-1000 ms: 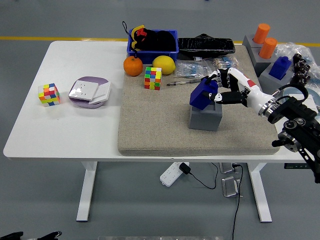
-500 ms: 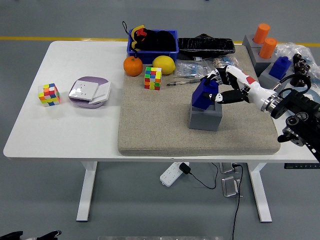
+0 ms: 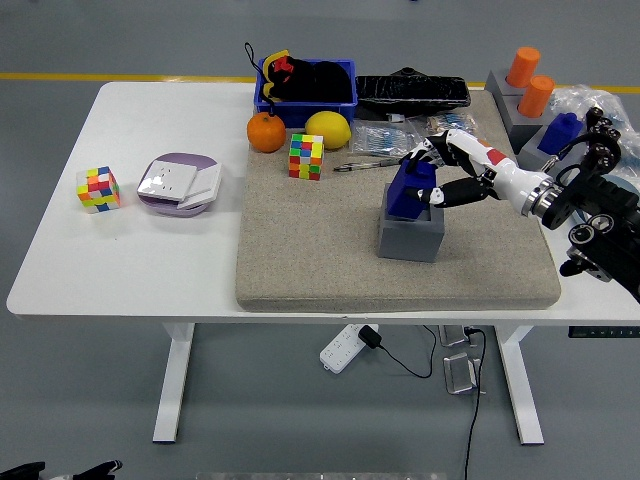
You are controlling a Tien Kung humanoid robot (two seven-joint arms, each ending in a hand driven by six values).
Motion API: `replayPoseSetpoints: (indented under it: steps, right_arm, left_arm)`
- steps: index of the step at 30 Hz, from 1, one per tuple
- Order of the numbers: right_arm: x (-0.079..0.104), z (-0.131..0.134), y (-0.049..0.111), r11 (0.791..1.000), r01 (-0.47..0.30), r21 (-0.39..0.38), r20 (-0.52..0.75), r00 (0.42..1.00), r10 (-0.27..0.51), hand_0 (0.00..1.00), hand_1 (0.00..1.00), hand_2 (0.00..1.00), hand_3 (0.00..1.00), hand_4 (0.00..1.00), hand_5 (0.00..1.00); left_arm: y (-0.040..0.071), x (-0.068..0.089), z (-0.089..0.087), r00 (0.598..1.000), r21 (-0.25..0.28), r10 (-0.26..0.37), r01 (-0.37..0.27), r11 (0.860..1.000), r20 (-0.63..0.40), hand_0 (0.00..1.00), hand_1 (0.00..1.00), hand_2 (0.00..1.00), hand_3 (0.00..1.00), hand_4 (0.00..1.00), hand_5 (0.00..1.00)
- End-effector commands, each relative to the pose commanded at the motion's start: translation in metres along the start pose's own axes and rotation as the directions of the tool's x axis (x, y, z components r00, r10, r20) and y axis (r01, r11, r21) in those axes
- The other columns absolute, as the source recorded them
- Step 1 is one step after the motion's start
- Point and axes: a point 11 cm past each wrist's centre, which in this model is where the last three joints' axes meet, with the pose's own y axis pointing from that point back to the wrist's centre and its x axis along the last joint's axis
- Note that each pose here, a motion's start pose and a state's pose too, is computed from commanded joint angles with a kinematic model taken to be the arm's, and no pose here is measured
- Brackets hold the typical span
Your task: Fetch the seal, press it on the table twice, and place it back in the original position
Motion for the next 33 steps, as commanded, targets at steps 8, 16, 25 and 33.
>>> replayPoseSetpoints:
  steps: [8,16,25,33]
  right_arm:
    - [0.0076,-0.003,-0.0011,1.0,0.0,-0.002,-0.048,0.999,0.0,0.531,0.404,0.417,0.421,0.686,0.002]
    - [0.0066,-0.0012,-0.0012,1.0,0.023,-0.018,-0.094,0.995,-0.025,0.528,0.398,0.414,0.421,0.684,0.002]
    - [0.0034,-0.0018,-0.0023,0.999,0.04,-0.019,-0.112,0.993,-0.042,0.525,0.396,0.413,0.421,0.684,0.002]
    - [0.002,-0.0023,-0.0039,0.999,0.045,-0.018,-0.126,0.991,-0.047,0.523,0.396,0.413,0.419,0.683,0.002]
  left_arm:
    - [0.0003,0.0006,0.0014,1.0,-0.003,0.001,-0.001,1.0,-0.001,0.814,0.786,0.765,0.801,0.687,0.411]
    - [0.0004,0.0002,0.0024,1.0,-0.006,-0.001,0.001,1.0,0.0,0.814,0.786,0.764,0.8,0.686,0.41]
    - [0.0005,0.0007,0.0022,1.0,-0.004,0.001,-0.001,1.0,0.001,0.814,0.786,0.764,0.8,0.687,0.409]
    - [0.0006,-0.0001,0.0035,1.0,-0.007,-0.001,0.001,1.0,0.002,0.814,0.786,0.765,0.8,0.689,0.41]
